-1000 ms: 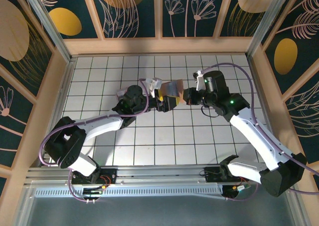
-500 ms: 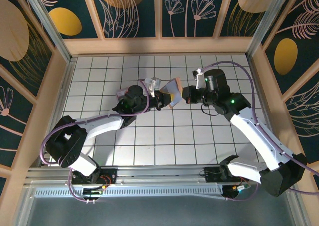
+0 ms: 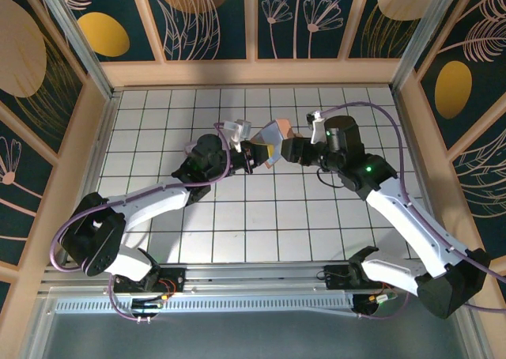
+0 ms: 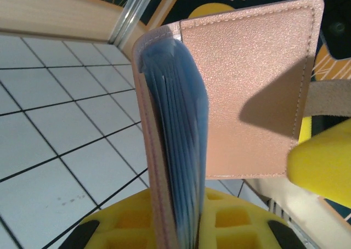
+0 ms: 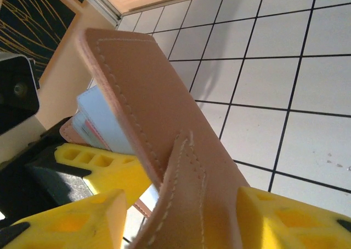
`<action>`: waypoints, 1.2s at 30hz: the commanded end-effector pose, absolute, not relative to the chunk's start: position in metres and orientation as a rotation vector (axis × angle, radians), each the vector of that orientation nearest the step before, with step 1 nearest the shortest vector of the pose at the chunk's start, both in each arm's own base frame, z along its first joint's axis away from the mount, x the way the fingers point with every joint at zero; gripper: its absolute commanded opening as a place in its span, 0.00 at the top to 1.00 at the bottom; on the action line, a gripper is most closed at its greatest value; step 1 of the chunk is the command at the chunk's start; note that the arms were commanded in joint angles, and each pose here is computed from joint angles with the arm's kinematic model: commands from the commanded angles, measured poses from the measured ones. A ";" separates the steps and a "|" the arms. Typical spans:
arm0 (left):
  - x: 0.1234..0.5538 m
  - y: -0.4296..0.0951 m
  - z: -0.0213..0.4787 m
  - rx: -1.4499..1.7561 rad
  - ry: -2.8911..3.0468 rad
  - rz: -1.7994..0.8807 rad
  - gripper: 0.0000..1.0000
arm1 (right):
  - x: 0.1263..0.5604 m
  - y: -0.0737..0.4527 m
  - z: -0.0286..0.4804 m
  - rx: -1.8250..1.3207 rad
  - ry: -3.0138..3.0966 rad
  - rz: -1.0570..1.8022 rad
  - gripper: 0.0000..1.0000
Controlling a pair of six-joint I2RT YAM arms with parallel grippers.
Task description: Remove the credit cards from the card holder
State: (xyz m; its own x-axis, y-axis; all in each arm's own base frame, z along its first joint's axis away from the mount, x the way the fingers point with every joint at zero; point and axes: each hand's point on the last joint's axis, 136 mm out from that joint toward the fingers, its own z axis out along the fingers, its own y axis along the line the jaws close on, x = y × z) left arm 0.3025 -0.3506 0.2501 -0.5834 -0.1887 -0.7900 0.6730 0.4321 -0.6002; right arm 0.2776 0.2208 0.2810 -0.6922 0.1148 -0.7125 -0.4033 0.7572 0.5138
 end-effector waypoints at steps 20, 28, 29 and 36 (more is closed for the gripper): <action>0.265 -0.362 0.297 0.679 1.729 -1.371 0.95 | 0.291 0.211 0.279 -0.176 2.038 1.007 0.73; 0.260 -0.365 0.306 0.674 1.698 -1.442 0.77 | 0.292 0.203 0.270 -0.086 2.032 1.063 0.98; 0.260 -0.365 0.306 0.675 1.697 -1.447 0.77 | 0.292 0.204 0.271 -0.083 2.026 1.070 0.99; 0.261 -0.364 0.304 0.664 1.703 -1.441 0.72 | 0.294 0.201 0.276 -0.076 2.018 1.057 1.00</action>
